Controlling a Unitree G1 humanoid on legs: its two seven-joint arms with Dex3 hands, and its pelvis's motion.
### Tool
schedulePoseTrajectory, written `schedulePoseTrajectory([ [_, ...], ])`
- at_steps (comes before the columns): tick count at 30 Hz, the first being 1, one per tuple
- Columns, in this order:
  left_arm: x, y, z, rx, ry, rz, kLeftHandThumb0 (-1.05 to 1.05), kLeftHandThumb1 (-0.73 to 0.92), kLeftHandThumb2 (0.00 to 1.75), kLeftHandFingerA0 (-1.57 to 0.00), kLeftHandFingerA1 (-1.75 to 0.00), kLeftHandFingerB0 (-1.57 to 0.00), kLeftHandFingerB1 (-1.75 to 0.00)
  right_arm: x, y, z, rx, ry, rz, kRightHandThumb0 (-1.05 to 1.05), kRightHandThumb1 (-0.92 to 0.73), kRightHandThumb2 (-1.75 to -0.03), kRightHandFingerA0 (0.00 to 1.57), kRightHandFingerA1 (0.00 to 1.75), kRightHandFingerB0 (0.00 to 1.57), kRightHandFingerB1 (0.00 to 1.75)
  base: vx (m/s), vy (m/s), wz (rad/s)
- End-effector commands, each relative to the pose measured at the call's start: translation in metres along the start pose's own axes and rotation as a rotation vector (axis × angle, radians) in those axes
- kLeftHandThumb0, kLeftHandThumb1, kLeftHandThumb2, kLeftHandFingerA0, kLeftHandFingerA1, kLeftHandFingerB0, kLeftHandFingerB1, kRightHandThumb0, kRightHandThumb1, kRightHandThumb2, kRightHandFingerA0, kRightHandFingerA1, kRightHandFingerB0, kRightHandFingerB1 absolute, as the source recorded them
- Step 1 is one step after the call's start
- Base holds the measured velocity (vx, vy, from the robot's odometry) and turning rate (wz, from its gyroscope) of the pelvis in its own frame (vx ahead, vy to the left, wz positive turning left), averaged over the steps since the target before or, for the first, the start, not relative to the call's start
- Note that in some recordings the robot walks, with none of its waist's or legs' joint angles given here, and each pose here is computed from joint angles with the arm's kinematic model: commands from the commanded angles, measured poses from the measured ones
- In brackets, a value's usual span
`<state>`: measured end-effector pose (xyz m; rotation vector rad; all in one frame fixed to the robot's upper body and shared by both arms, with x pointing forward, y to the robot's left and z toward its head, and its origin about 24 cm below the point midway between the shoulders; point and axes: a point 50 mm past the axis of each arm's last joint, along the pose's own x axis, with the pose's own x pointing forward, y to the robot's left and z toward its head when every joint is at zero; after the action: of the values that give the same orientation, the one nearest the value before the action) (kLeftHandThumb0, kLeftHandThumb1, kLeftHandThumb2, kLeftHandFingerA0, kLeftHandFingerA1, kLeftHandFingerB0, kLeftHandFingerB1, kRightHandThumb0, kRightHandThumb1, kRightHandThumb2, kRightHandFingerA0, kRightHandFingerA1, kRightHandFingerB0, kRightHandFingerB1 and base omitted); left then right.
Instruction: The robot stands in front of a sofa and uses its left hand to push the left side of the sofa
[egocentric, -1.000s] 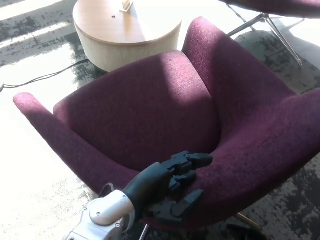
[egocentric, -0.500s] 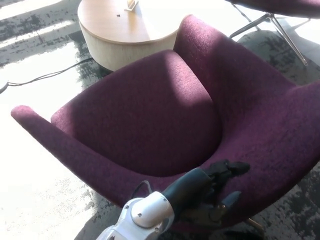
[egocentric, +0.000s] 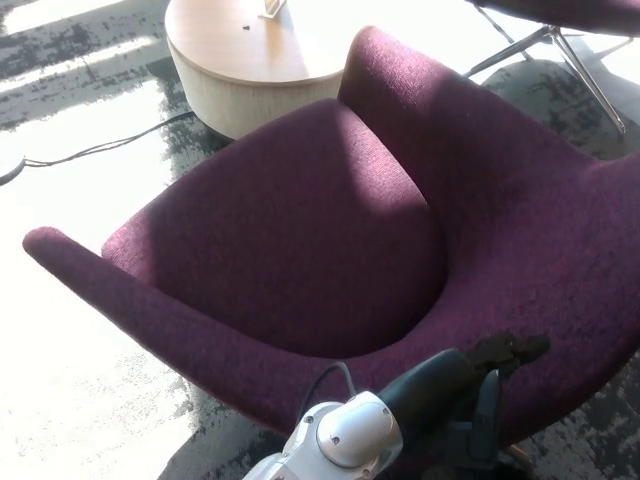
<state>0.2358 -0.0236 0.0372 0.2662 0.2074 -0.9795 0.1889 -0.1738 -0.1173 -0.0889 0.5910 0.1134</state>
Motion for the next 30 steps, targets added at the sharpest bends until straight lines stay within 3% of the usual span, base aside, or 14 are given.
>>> schedulePoseTrajectory([
  [1,0.008,-0.047,0.003,-0.071,-0.015,-0.257,-1.04,0.92,1.7,0.0,-0.15,0.0,-0.01,0.0,-0.005,0.003,-0.014,-0.02,-0.013,-0.67,-0.87,-0.67,0.62,0.39,0.55,0.36,0.0,0.0,0.0],
  [13,-0.002,-0.024,-0.001,-0.071,-0.009,-0.218,-0.9,0.92,1.41,0.0,-0.2,0.0,-0.06,0.001,-0.005,0.004,-0.013,-0.02,-0.014,-0.67,-0.87,-0.67,0.62,0.39,0.55,0.36,0.0,0.0,0.0],
  [14,-0.003,-0.022,-0.005,-0.072,-0.009,-0.208,-0.77,0.91,1.18,0.0,-0.15,0.0,0.0,0.001,-0.004,0.004,-0.013,-0.02,-0.014,-0.67,-0.87,-0.67,0.62,0.39,0.55,0.36,0.0,0.0,0.0],
  [20,-0.017,0.0,-0.027,-0.059,0.038,-0.127,-0.84,0.9,1.21,-0.07,-0.26,-0.06,-0.16,0.0,-0.006,0.003,-0.015,-0.022,-0.016,-0.67,-0.87,-0.67,0.62,0.39,0.55,0.36,0.0,0.0,0.0],
  [21,-0.019,0.005,-0.03,-0.015,0.034,-0.106,-0.77,0.92,0.79,-0.11,-0.3,-0.07,-0.24,0.001,-0.006,0.004,-0.016,-0.024,-0.016,-0.67,-0.87,-0.67,0.62,0.39,0.55,0.36,0.0,0.0,0.0],
  [22,-0.022,0.01,-0.032,0.007,0.037,-0.095,-0.8,0.81,1.14,-0.16,-0.45,0.0,-0.33,0.001,-0.006,0.005,-0.016,-0.026,-0.016,-0.67,-0.87,-0.67,0.62,0.39,0.55,0.36,0.0,0.0,0.0],
  [23,-0.024,0.014,-0.034,0.011,0.045,-0.092,-0.8,0.81,1.14,-0.16,-0.45,0.0,-0.33,0.001,-0.006,0.005,-0.016,-0.027,-0.016,-0.67,-0.87,-0.67,0.62,0.39,0.55,0.36,0.0,0.0,0.0],
  [24,-0.028,0.02,-0.038,-0.012,0.05,-0.063,-0.77,0.92,0.68,-0.25,-0.29,-0.19,-0.27,0.001,-0.006,0.005,-0.016,-0.027,-0.016,-0.67,-0.87,-0.67,0.62,0.39,0.55,0.36,0.0,0.0,0.0],
  [25,-0.029,0.02,-0.038,-0.014,0.049,-0.061,-0.77,0.92,0.68,-0.25,-0.29,-0.19,-0.27,0.001,-0.006,0.005,-0.016,-0.027,-0.016,-0.67,-0.87,-0.67,0.62,0.39,0.55,0.36,0.0,0.0,0.0],
  [26,-0.036,0.027,-0.045,-0.056,0.056,-0.012,-0.69,0.85,0.63,-0.26,-0.38,-0.24,-0.32,-0.008,0.004,0.008,-0.002,-0.08,0.058,-0.6,-0.76,-0.64,0.67,0.5,0.68,0.4,0.0,0.0,0.0],
  [27,-0.039,0.03,-0.047,-0.06,0.075,-0.006,-0.7,0.86,0.66,-0.24,-0.36,-0.22,-0.31,-0.004,-0.003,0.004,-0.045,-0.056,0.022,-0.61,-0.85,-0.66,0.76,0.42,0.61,0.39,0.0,0.0,0.0],
  [28,-0.042,0.033,-0.049,-0.055,0.091,-0.007,-0.36,0.54,1.1,-0.03,-0.48,0.0,-0.45,-0.003,-0.006,0.0,0.011,-0.028,0.0,-0.59,-0.78,-0.65,0.82,0.54,0.61,0.39,0.0,0.0,0.0],
  [29,-0.044,0.037,-0.05,-0.045,0.102,-0.012,-0.36,0.54,1.1,-0.03,-0.48,0.0,-0.45,-0.001,-0.007,-0.003,0.123,-0.003,-0.007,-0.59,-0.78,-0.65,0.82,0.54,0.61,0.39,0.0,0.0,0.0],
  [30,-0.051,0.046,-0.055,-0.052,0.155,0.052,-0.74,0.85,0.66,-0.28,-0.34,-0.23,-0.29,-0.001,-0.006,-0.002,0.11,-0.008,0.005,-0.63,-0.75,-0.63,0.83,0.53,0.54,0.37,0.0,0.0,0.0],
])
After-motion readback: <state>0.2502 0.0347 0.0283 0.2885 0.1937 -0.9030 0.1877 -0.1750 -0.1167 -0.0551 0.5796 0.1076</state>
